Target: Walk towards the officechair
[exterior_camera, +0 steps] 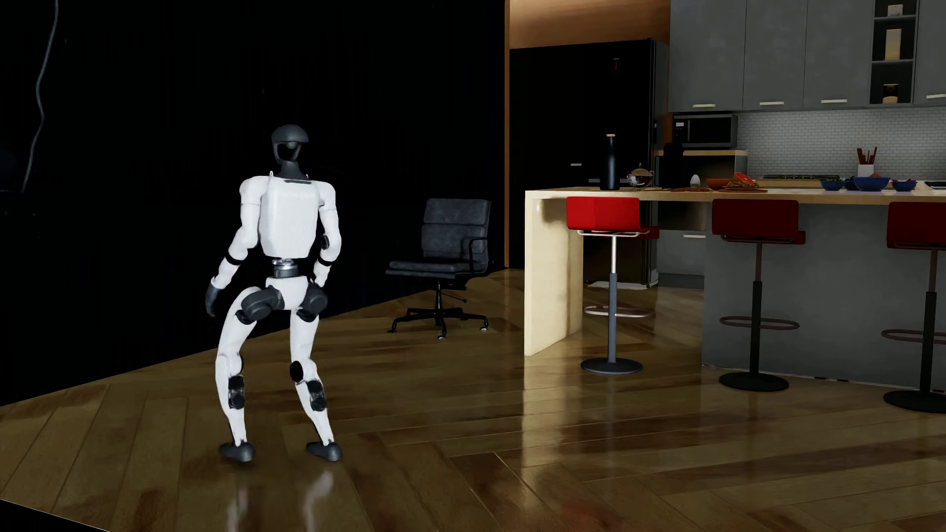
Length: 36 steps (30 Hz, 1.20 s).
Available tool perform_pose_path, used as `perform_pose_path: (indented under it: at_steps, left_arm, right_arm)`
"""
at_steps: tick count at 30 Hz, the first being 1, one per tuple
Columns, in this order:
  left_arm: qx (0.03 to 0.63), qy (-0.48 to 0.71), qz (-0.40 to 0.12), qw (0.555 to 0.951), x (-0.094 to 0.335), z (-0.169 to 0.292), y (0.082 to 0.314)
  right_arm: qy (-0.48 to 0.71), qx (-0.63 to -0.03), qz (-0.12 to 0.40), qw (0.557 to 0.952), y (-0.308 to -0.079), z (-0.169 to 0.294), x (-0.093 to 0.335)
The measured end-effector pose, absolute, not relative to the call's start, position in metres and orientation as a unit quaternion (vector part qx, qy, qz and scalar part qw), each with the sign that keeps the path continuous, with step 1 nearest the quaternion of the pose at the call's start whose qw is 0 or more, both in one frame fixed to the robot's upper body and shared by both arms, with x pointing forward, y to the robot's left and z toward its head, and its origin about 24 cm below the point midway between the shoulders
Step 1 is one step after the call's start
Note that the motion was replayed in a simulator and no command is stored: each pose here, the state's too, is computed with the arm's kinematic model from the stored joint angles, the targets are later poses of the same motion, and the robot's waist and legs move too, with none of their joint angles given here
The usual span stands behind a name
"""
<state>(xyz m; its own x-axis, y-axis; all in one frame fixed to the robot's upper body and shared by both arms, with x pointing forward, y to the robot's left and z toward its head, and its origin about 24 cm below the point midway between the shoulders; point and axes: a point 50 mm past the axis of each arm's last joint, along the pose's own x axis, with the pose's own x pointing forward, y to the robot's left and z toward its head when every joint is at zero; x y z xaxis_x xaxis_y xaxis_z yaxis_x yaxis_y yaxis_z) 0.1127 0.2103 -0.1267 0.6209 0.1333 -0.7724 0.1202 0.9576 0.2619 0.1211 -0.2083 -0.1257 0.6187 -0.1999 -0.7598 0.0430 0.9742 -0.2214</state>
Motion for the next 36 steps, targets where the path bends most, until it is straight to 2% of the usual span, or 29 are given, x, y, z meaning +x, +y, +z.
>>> perform_pose_path:
  at_steps: [2,3,4,5,7,8,9,10,11,12,13,14,15,17,19,20,21,23,24,25,26,27,28,30,31,32,33,34,36]
  left_arm:
    - [0.162,0.465,0.014,0.87,0.087,-0.131,0.232]
    - [0.16,0.424,0.044,0.891,0.114,-0.12,0.24]
    - [0.146,0.376,0.079,0.911,0.141,-0.108,0.245]
    - [0.121,0.325,0.104,0.932,0.171,-0.094,0.237]
    - [0.072,0.238,0.062,0.967,0.22,-0.069,0.183]
    - [0.05,0.231,0.04,0.971,0.226,-0.07,0.16]
    - [0.073,0.255,-0.001,0.964,0.209,-0.083,0.155]
    - [0.087,0.289,-0.016,0.953,0.187,-0.096,0.163]
    - [0.102,0.33,-0.012,0.938,0.164,-0.107,0.18]
    - [0.111,0.373,0.01,0.921,0.138,-0.117,0.203]
    - [0.13,0.417,0.019,0.9,0.113,-0.126,0.221]
    - [0.159,0.428,0.023,0.889,0.113,-0.125,0.237]
    - [0.166,0.416,0.052,0.893,0.121,-0.12,0.247]
    - [0.143,0.348,0.099,0.921,0.158,-0.102,0.235]
    - [0.102,0.28,0.084,0.951,0.201,-0.082,0.199]
    - [0.072,0.243,0.07,0.965,0.221,-0.07,0.18]
    - [0.066,0.254,0.045,0.964,0.214,-0.079,0.169]
    - [0.079,0.317,0.022,0.945,0.174,-0.104,0.181]
    - [0.094,0.36,0.011,0.928,0.147,-0.115,0.19]
    - [0.117,0.402,0.0,0.908,0.125,-0.122,0.203]
    - [0.131,0.442,0.003,0.887,0.106,-0.131,0.218]
    - [0.158,0.442,0.012,0.883,0.11,-0.128,0.236]
    - [0.164,0.415,0.044,0.894,0.126,-0.119,0.246]
    - [0.136,0.327,0.082,0.932,0.17,-0.097,0.225]
    - [0.111,0.285,0.087,0.948,0.189,-0.086,0.208]
    - [0.095,0.242,0.069,0.963,0.214,-0.071,0.187]
    - [0.083,0.24,0.057,0.966,0.216,-0.075,0.174]
    - [0.082,0.261,0.049,0.961,0.2,-0.087,0.173]
    - [0.112,0.339,0.05,0.933,0.153,-0.108,0.201]
  right_arm:
    - [0.351,-0.061,-0.005,0.934,-0.178,-0.108,0.17]
    - [0.363,-0.05,0.019,0.93,-0.181,-0.113,0.163]
    - [0.387,-0.027,0.012,0.922,-0.192,-0.119,0.142]
    - [0.423,-0.034,0.011,0.905,-0.21,-0.124,0.12]
    - [0.51,-0.044,-0.027,0.859,-0.217,-0.138,0.063]
    - [0.575,-0.087,-0.014,0.814,-0.218,-0.151,0.034]
    - [0.596,-0.1,-0.035,0.796,-0.219,-0.155,0.027]
    - [0.588,-0.096,-0.071,0.8,-0.221,-0.153,0.035]
    - [0.562,-0.093,-0.087,0.817,-0.217,-0.149,0.054]
    - [0.495,-0.079,-0.097,0.86,-0.211,-0.136,0.099]
    - [0.426,-0.067,-0.086,0.898,-0.2,-0.12,0.139]
    - [0.4,-0.069,-0.045,0.913,-0.188,-0.117,0.153]
    - [0.402,-0.061,-0.01,0.914,-0.183,-0.121,0.15]
    - [0.405,-0.038,0.008,0.913,-0.197,-0.121,0.133]
    - [0.444,-0.031,-0.009,0.896,-0.201,-0.128,0.108]
    - [0.47,-0.054,-0.005,0.881,-0.202,-0.133,0.096]
    - [0.518,-0.095,0.004,0.85,-0.208,-0.146,0.079]
    - [0.533,-0.104,-0.052,0.838,-0.221,-0.146,0.074]
    - [0.503,-0.089,-0.063,0.857,-0.208,-0.14,0.091]
    - [0.469,-0.078,-0.058,0.878,-0.195,-0.132,0.111]
    - [0.432,-0.093,-0.018,0.897,-0.185,-0.123,0.14]
    - [0.409,-0.066,-0.003,0.91,-0.178,-0.118,0.156]
    - [0.417,-0.052,0.016,0.907,-0.18,-0.122,0.153]
    - [0.453,-0.013,0.002,0.891,-0.199,-0.132,0.115]
    - [0.468,-0.015,-0.008,0.884,-0.208,-0.132,0.101]
    - [0.498,-0.03,-0.03,0.866,-0.22,-0.136,0.078]
    - [0.543,-0.066,-0.027,0.837,-0.222,-0.147,0.057]
    - [0.56,-0.088,-0.039,0.823,-0.221,-0.151,0.051]
    - [0.517,-0.086,-0.082,0.848,-0.213,-0.143,0.083]
